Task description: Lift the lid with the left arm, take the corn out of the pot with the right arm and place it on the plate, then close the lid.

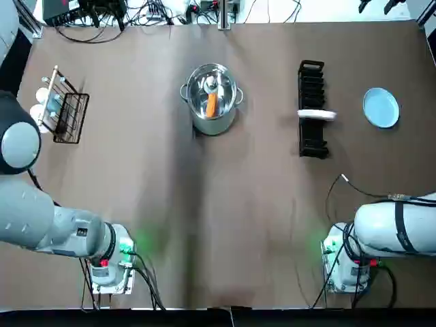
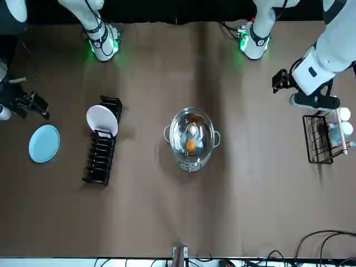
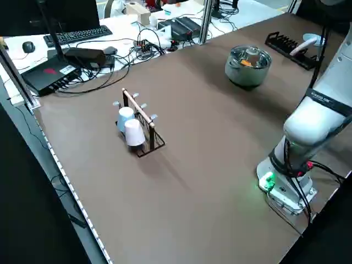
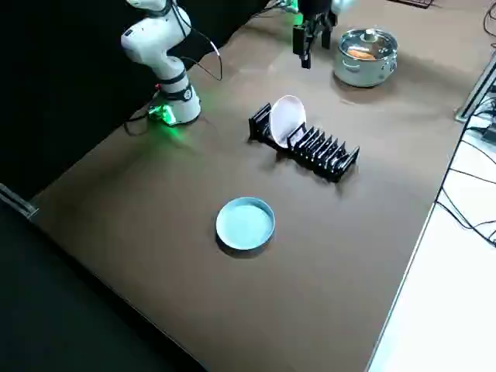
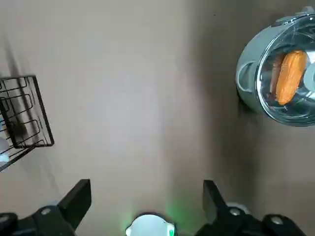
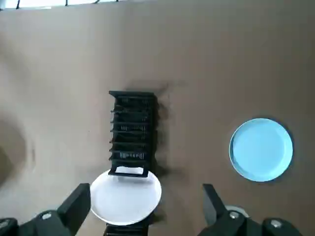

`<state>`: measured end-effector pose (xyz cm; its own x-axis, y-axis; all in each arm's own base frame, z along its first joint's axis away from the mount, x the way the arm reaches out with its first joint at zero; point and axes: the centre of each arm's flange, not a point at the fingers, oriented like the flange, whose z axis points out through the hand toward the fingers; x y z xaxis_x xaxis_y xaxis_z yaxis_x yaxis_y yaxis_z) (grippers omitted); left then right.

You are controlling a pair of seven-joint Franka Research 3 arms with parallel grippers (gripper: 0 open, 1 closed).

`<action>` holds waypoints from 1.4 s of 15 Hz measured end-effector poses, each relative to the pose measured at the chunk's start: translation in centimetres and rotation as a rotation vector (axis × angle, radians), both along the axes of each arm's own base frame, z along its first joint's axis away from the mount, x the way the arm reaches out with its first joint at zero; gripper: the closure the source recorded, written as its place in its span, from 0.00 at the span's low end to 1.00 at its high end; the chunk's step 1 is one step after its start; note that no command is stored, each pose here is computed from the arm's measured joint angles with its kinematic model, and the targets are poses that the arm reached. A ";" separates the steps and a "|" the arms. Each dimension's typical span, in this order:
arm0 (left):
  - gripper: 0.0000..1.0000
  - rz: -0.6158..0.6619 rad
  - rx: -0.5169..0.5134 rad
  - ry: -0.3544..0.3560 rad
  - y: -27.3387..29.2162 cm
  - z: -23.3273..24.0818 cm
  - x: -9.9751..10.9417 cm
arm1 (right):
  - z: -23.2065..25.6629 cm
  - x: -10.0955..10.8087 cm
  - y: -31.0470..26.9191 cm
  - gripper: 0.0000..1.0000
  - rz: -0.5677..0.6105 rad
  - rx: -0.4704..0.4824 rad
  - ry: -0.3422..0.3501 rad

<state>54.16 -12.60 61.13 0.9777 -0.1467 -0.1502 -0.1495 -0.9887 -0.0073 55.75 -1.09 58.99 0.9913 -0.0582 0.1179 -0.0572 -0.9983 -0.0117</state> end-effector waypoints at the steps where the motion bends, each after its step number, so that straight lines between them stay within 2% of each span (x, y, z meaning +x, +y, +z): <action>1: 0.00 0.000 0.000 0.000 0.0 0.0 0.0 | -0.2 -0.1 0.0 0.00 0.000 0.000 0.008; 6: 0.00 0.000 -0.007 0.005 -0.1 -0.2 0.0 | -0.6 -0.5 1.6 0.00 0.027 0.001 0.054; 9: 0.00 -0.008 -0.070 0.052 -2.4 -1.9 0.1 | -0.7 -0.7 2.1 0.00 0.036 0.005 0.072; 12: 0.00 -0.005 -0.183 0.109 -10.2 -7.7 1.2 | -0.9 -1.3 2.6 0.00 0.046 0.005 0.112; 14: 0.00 0.006 -0.196 0.116 -16.9 -12.6 1.4 | -0.9 -1.3 3.3 0.00 0.059 0.004 0.117; 17: 0.00 0.026 -0.199 0.096 -25.5 -18.7 0.0 | -1.0 -1.5 4.7 0.00 0.085 0.002 0.122; 19: 0.00 0.030 -0.201 0.072 -28.7 -21.5 -0.6 | -1.5 -1.4 5.7 0.00 0.102 0.002 0.132; 21: 0.00 0.041 -0.152 0.040 -30.3 -23.7 -1.1 | -2.3 -1.1 6.1 0.00 0.111 0.002 0.146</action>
<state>53.07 -42.95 37.39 0.9770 -0.1310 -0.1681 -0.1064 -0.9833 0.1480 54.66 5.06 56.67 0.9982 0.0527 -0.0277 0.0524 -0.9985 -0.0137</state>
